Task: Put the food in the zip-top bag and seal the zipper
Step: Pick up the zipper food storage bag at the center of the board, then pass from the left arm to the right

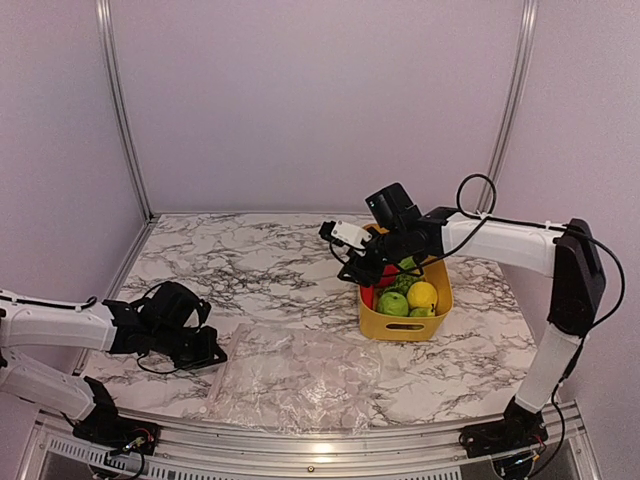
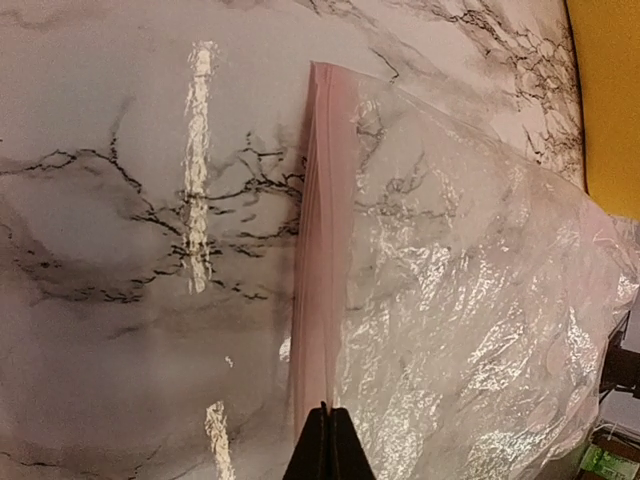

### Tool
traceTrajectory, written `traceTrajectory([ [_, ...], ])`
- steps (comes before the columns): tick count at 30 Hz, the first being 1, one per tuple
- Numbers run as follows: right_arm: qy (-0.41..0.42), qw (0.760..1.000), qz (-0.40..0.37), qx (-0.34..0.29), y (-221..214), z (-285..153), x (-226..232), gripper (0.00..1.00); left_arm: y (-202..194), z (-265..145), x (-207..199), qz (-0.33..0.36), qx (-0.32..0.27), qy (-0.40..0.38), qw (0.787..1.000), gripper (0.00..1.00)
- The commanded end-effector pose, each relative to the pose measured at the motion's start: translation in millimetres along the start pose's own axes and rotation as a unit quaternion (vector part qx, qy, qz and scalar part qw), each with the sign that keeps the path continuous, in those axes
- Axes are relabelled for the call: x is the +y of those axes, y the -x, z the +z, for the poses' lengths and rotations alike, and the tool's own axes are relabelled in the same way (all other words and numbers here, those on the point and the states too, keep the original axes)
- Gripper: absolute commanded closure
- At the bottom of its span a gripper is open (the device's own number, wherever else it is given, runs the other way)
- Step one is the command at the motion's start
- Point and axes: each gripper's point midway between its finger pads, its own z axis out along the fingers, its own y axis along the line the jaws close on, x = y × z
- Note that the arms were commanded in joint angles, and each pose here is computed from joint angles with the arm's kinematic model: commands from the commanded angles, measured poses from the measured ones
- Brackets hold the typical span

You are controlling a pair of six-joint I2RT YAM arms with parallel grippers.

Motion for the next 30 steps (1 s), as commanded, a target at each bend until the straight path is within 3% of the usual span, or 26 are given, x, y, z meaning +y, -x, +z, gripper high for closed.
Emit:
traceTrajectory([
  [1,0.032,0.999,0.003,-0.037,28.9,-23.9,10.5,0.39,24.1,-26.0,-4.5,0.037,-0.037,0.039,0.998,1.0],
  [7,0.076,0.992,0.026,-0.097,70.4,-54.0,17.3,0.39,95.7,-140.8,-23.1,0.132,-0.166,0.16,0.964,1.0],
  [13,0.071,0.988,0.04,-0.132,90.4,-70.2,6.9,0.39,130.3,-207.8,-74.7,0.202,-0.183,0.174,0.946,1.0],
  [16,0.073,0.986,0.058,-0.138,86.5,-74.4,-1.0,0.4,127.7,-202.4,-97.8,0.228,-0.162,0.152,0.948,1.0],
  [21,0.082,0.984,0.076,-0.142,68.7,-81.8,-1.9,0.39,99.3,-149.0,-125.1,0.273,-0.108,0.131,0.947,1.0],
  [25,0.149,0.968,0.097,-0.177,72.1,-97.0,23.2,0.39,93.3,-115.9,-153.3,0.272,-0.126,0.094,0.949,1.0],
  [30,0.209,0.95,0.137,-0.19,80.0,-98.3,37.8,0.41,108.8,-106.0,-199.9,0.25,-0.198,0.007,0.948,1.0],
])
